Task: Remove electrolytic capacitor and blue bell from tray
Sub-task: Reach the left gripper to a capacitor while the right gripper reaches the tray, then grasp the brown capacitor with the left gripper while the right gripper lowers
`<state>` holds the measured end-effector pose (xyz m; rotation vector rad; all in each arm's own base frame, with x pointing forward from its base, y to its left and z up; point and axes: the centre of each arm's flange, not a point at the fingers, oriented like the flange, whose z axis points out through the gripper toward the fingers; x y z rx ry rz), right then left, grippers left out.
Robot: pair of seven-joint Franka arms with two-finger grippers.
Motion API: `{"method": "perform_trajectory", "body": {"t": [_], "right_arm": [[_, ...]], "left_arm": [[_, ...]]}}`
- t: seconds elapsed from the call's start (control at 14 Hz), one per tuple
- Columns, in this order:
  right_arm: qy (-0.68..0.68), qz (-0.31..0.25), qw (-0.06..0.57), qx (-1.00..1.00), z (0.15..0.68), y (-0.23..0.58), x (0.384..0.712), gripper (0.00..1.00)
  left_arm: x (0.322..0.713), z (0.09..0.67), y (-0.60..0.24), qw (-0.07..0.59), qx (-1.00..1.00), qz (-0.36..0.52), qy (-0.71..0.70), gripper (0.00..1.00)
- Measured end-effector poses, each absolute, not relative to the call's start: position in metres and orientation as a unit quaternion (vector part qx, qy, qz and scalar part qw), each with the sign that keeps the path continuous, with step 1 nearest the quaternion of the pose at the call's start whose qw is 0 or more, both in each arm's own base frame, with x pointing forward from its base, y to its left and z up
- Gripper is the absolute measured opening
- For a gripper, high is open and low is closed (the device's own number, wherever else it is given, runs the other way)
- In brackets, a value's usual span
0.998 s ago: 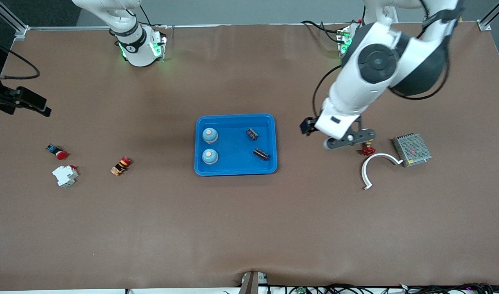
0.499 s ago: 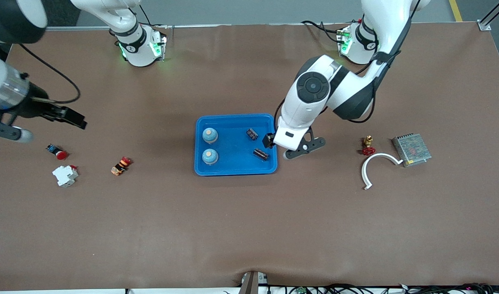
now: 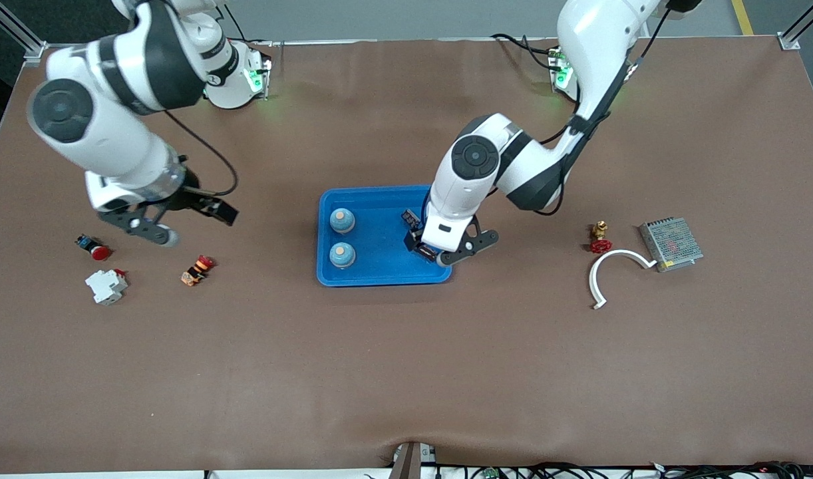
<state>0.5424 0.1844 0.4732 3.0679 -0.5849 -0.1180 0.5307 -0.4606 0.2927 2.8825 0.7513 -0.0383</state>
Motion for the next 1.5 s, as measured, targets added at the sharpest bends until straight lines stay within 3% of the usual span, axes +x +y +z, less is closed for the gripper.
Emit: {"method": "perform_trajectory", "body": {"t": [0.36,1.0,1.28,1.5], "right_arm": [[-0.175,-0.028,0.004,0.984,0.438,0.207,0.53,1.0],[-0.173,-0.006,-0.008,0.985,0.373,0.242,0.5,1.0],[-0.205,0.01,-0.021,0.979,0.336,0.267,0.473,1.0],[-0.229,0.012,-0.025,0.973,0.309,0.288,0.459,1.0]], "left_arm": [[0.52,0.224,-0.467,0.059,0.95,-0.045,0.305,0.83],[0.51,0.182,-0.468,0.034,0.938,-0.067,0.339,0.66],[0.512,0.18,-0.469,0.036,0.937,-0.068,0.34,0.3],[0.516,0.184,-0.469,0.04,0.937,-0.064,0.342,0.3]]}}
